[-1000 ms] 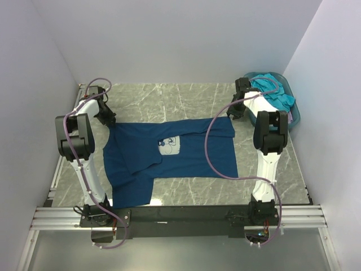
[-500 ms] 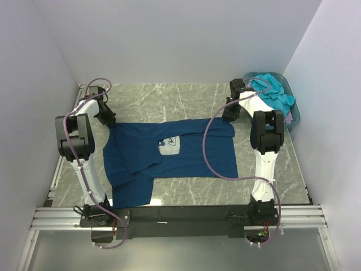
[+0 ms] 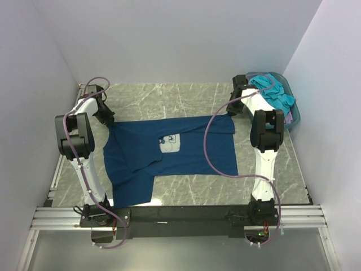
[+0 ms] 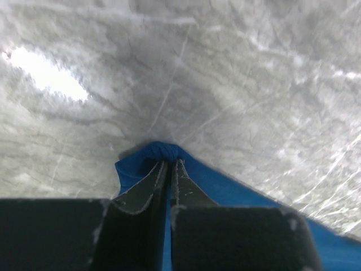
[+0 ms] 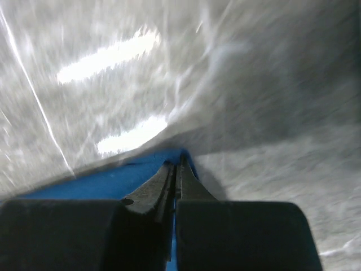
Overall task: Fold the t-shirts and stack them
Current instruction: Fold the tshirt
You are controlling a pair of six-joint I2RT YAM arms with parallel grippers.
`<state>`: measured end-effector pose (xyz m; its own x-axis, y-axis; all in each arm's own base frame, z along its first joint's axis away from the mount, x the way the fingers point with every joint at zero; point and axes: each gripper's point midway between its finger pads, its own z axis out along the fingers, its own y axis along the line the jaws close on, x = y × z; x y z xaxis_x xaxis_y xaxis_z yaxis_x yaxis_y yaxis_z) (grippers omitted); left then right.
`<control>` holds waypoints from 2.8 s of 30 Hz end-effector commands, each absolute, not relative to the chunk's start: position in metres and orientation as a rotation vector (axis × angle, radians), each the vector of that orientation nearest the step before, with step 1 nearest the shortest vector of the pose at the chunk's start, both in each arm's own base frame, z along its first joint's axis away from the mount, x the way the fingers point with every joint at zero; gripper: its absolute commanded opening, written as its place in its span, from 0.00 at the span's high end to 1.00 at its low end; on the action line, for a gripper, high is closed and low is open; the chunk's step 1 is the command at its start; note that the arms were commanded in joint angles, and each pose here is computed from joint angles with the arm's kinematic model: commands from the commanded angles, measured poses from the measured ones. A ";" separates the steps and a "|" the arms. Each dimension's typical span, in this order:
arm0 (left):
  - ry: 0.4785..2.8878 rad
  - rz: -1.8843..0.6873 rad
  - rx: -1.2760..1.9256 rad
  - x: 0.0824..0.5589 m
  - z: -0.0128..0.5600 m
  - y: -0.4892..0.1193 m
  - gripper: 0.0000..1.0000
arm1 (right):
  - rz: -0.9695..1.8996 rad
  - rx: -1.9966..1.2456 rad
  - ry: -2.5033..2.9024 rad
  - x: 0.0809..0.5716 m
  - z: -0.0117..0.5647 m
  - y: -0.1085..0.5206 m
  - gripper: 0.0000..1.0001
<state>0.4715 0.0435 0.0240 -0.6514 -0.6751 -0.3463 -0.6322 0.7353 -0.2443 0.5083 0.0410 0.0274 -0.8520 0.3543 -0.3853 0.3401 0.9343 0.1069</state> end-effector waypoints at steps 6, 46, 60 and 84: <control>2.536 -0.111 -1.036 0.484 0.005 0.059 0.99 | -0.006 0.543 2.507 0.568 0.050 0.000 1.00; 2.444 -0.151 -0.800 0.357 0.094 0.005 0.24 | 0.129 0.604 2.467 0.506 0.074 0.053 0.70; 2.480 -0.139 -0.775 0.357 0.073 0.004 0.27 | 0.080 0.694 2.511 0.527 0.042 0.044 0.69; 2.477 -0.144 -0.766 0.358 0.075 0.003 0.27 | 0.043 0.685 2.556 0.509 0.037 0.040 0.66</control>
